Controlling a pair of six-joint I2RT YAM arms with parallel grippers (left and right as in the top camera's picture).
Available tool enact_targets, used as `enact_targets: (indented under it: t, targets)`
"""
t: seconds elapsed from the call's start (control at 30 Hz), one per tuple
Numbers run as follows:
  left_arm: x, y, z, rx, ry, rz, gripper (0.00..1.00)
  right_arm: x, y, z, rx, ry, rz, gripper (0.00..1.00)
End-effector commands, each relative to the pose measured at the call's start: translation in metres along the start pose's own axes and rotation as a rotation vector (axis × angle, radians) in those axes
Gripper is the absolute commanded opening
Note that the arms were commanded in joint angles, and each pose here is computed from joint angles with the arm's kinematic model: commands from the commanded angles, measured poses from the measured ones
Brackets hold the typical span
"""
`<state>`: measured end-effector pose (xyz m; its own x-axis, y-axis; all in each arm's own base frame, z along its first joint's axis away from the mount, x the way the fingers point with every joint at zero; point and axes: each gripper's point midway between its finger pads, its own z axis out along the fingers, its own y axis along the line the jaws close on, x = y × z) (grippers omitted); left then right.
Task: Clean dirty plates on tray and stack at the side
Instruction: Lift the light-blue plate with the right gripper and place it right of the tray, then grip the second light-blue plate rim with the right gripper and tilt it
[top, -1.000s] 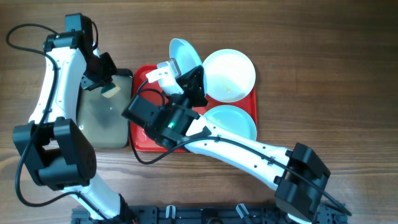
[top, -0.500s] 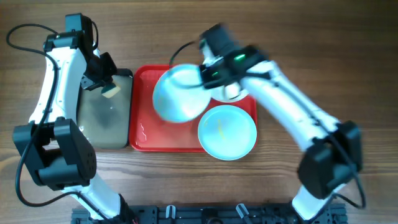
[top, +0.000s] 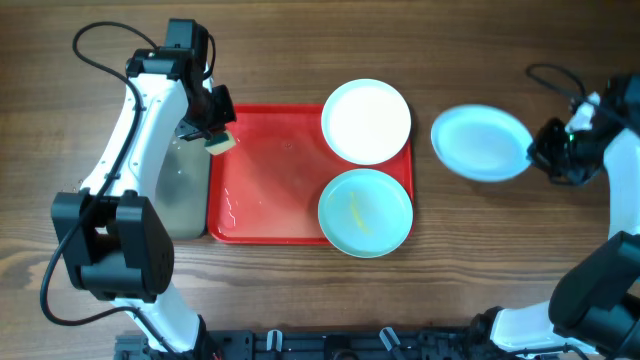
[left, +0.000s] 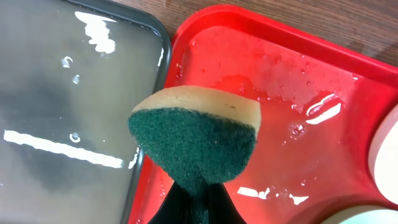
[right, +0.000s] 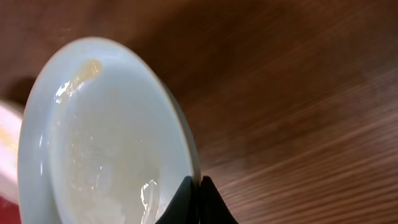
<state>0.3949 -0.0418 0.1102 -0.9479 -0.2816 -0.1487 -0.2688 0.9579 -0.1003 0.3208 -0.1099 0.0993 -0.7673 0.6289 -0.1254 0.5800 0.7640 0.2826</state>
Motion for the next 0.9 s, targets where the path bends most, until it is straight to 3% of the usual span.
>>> enact_targets:
  t: [0.0, 0.1, 0.17, 0.23, 0.33, 0.43, 0.57, 0.63, 0.87]
  targets:
    - [0.0, -0.004, -0.002, 0.021, 0.0, -0.02, 0.04, 0.019, -0.023, 0.029, 0.004, 0.015, 0.097, 0.04]
    - [0.0, -0.005, -0.002, 0.025, 0.001, -0.02, 0.04, 0.031, -0.036, 0.054, 0.022, 0.008, 0.125, 0.09]
    - [0.0, -0.005, -0.002, 0.025, 0.001, -0.02, 0.04, 0.029, -0.035, 0.055, 0.014, -0.002, 0.118, 0.36]
    - [0.0, -0.005, -0.002, 0.024, 0.001, -0.019, 0.04, 0.027, -0.017, 0.046, -0.069, 0.019, 0.088, 0.36]
    - [0.0, -0.005, -0.002, 0.025, 0.001, -0.019, 0.04, 0.033, 0.041, 0.013, -0.273, 0.031, -0.141, 0.36]
    - [0.0, -0.005, -0.002, 0.025, 0.001, -0.019, 0.04, 0.078, 0.089, 0.004, -0.289, 0.097, -0.364, 0.36]
    - [0.0, -0.005, -0.002, 0.024, 0.001, -0.019, 0.04, 0.139, 0.117, 0.03, -0.205, 0.221, -0.573, 0.36]
    - [0.0, -0.005, -0.002, 0.024, 0.002, -0.019, 0.04, 0.162, 0.114, 0.05, -0.075, 0.248, -0.64, 0.36]
    - [0.002, -0.004, -0.002, 0.02, 0.011, -0.02, 0.04, 0.186, 0.098, 0.088, 0.104, 0.311, -0.654, 0.36]
